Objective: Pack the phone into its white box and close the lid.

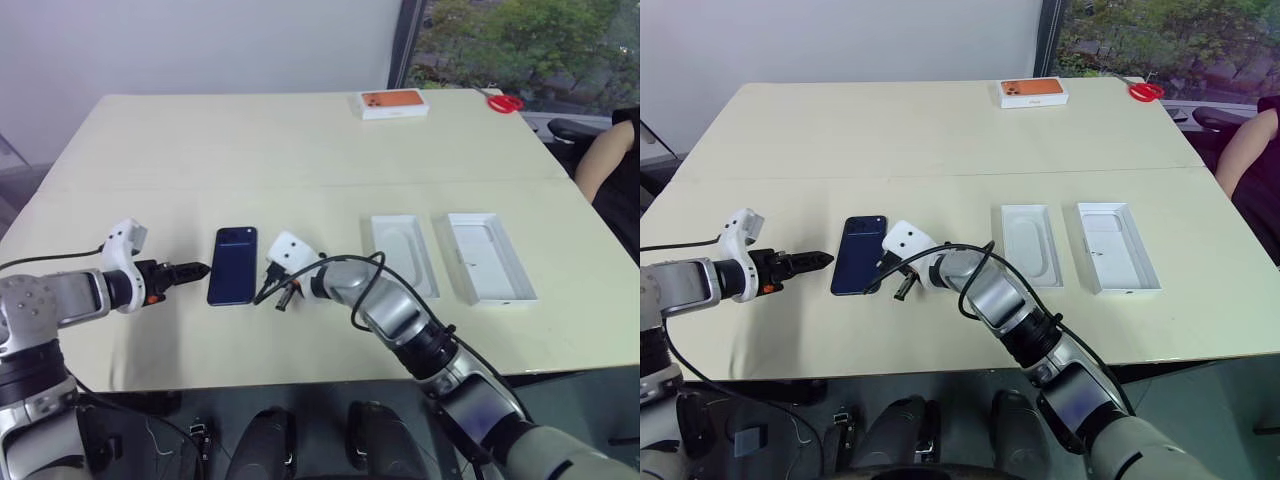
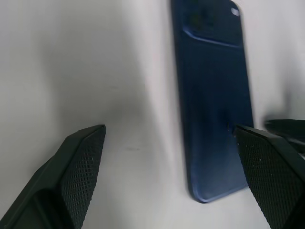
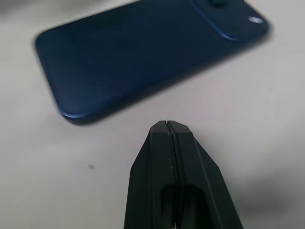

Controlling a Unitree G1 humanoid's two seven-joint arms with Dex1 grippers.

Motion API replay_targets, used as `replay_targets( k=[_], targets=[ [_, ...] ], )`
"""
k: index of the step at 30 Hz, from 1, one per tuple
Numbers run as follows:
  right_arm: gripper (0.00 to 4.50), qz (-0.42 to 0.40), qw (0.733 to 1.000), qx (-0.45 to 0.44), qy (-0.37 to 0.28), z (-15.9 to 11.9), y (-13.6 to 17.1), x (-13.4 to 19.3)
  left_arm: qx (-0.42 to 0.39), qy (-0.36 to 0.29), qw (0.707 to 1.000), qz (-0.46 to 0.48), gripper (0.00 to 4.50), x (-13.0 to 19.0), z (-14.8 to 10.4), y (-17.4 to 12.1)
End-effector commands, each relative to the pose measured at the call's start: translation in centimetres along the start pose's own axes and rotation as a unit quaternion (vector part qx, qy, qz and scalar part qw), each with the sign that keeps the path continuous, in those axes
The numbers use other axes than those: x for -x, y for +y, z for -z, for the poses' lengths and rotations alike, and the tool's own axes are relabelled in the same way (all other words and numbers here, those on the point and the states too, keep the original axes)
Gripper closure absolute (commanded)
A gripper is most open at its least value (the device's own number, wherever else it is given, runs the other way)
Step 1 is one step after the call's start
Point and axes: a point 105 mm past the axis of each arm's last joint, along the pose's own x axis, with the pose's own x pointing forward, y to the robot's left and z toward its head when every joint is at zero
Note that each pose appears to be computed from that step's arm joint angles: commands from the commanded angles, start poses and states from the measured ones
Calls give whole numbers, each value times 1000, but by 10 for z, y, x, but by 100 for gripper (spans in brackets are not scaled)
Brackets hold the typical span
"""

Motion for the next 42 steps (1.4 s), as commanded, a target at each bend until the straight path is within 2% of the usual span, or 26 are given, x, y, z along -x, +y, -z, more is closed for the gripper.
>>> replay_targets(
  k=[1,4,18,32,36,39,42],
  targets=[
    [450,-16,999,26,-26,-18,7,-4,20,49,997,52,5,-15,21,-15],
    [450,-25,999,31,-31,-21,11,-7,27,55,994,93,5,-23,24,-30],
    [450,-18,999,35,-31,-19,4,-4,64,42,981,179,5,-29,24,-59],
    [450,-5,999,29,-22,-11,-1,3,96,8,987,125,5,-19,0,-31],
    [450,-4,999,29,-22,-11,-1,4,98,8,987,127,5,-20,-2,-32],
    [450,-3,999,27,-20,-9,0,5,94,8,986,139,92,-23,-1,-38],
    [450,0,999,27,-20,-8,0,7,95,6,985,142,239,-23,-1,-39]
  ],
)
